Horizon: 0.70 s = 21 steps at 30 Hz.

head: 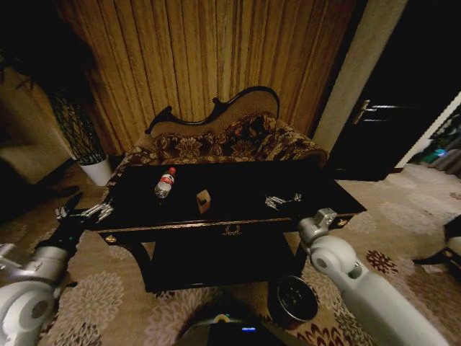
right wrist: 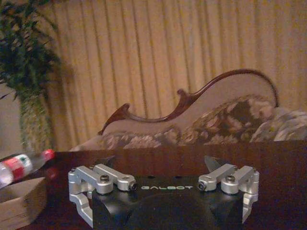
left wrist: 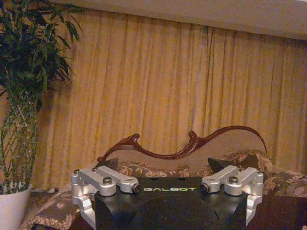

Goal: Move to the front of the table and place the trash on the table into the trash bin.

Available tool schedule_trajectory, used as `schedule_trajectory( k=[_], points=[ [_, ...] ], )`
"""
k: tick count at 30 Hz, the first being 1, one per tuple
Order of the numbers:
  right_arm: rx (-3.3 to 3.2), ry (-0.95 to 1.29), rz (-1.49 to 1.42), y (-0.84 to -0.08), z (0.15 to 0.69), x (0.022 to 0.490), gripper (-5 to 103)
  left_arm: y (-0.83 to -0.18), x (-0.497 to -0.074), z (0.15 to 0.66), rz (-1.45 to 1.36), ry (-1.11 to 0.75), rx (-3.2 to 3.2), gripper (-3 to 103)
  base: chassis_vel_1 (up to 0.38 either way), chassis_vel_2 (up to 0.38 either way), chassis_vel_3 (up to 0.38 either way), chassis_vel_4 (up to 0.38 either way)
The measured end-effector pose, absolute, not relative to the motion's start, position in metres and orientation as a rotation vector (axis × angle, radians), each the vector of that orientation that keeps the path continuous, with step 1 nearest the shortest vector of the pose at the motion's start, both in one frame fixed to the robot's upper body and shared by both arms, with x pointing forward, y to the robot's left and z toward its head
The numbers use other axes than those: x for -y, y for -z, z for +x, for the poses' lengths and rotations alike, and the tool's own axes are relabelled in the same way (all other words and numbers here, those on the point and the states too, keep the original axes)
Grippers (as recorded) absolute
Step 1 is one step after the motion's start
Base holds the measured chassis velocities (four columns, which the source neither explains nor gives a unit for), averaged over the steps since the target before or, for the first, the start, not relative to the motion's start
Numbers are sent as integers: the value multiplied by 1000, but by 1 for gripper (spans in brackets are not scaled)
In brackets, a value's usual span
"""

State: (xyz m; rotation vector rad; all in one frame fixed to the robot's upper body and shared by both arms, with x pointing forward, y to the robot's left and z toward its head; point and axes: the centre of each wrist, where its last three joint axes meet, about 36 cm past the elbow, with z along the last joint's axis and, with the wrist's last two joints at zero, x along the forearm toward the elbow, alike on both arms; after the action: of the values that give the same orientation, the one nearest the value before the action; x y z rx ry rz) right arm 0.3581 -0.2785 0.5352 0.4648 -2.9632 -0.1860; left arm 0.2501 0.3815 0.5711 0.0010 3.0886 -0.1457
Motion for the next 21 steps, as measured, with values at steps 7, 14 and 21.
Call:
schedule_trajectory(
  k=[7, 14, 21],
  points=[
    [2885, 136, 611, -567, 356, 282, 100, -569, -378, 250, 20, 162, -3084, 100, 0, 0, 0, 0],
    [2788, 65, 833, -580, 361, 296, 100, -568, -376, 247, 39, 167, -3071, 100, 0, 0, 0, 0],
    [2748, 44, 1022, -579, 370, 303, 100, -565, -370, 245, 45, 171, -3066, 100, 0, 0, 0, 0]
  ],
)
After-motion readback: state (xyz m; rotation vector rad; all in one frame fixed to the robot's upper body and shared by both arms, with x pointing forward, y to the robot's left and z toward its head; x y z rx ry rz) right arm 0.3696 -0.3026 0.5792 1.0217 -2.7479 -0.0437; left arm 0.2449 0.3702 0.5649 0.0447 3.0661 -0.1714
